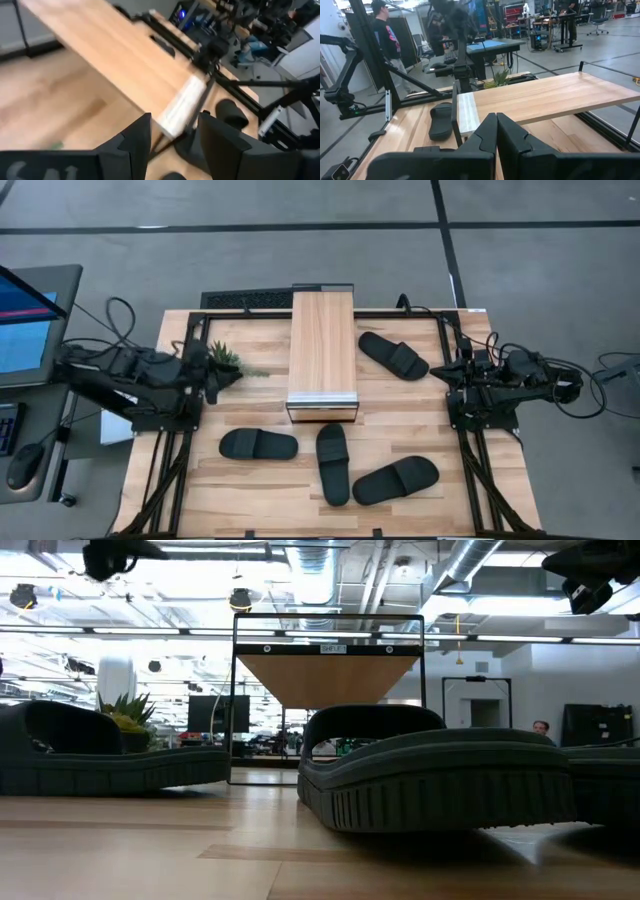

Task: Pick and place slides into the shelf
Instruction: Put the bottom left black slide on the shelf

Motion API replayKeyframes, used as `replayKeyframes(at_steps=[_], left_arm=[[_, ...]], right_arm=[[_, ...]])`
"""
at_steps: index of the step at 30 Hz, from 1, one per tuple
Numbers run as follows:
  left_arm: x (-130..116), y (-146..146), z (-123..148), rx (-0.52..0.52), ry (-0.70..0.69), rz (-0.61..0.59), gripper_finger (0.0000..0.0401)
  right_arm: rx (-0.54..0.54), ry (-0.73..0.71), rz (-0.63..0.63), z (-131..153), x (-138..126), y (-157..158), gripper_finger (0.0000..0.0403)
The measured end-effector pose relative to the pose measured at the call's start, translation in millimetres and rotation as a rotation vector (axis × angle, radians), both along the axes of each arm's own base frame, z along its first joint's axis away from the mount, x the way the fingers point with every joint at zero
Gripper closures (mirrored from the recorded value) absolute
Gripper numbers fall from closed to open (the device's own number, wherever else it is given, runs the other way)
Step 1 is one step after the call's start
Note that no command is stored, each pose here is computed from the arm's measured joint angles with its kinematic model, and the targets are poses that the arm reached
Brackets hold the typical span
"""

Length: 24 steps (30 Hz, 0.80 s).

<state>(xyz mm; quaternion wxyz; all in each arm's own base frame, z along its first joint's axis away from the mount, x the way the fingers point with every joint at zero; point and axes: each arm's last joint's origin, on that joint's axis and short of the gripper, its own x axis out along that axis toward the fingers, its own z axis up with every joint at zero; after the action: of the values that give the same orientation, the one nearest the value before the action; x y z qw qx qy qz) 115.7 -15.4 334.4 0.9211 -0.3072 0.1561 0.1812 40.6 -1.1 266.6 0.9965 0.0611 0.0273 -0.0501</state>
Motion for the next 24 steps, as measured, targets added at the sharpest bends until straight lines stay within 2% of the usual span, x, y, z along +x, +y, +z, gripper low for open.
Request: replayKeyframes(at_steps=[6, 13, 21, 24], left_arm=[[6.5, -20.6, -36.8, -0.089, 0.032, -0.129, 0.0253], [-11.9, -36.1, -55.4, -0.233, 0.091, -0.258, 0.0253], [-30.5, -44.7, -68.3, -0.401, 0.276, -0.294, 0.0253], [-34.5, -46.7, -72.5, -0.43, 0.331, -0.271, 0.0253]], right_arm=[[-0.001, 0.0, 0.0, 0.0, 0.0, 0.0, 0.0403], [-0.002, 0.0, 0.0, 0.0, 0.0, 0.0, 0.0403], [-0.002, 0.0, 0.0, 0.0, -0.1, 0.0, 0.0403], [-0.002, 0.0, 0.0, 0.0, 0.0, 0.0, 0.0403]])
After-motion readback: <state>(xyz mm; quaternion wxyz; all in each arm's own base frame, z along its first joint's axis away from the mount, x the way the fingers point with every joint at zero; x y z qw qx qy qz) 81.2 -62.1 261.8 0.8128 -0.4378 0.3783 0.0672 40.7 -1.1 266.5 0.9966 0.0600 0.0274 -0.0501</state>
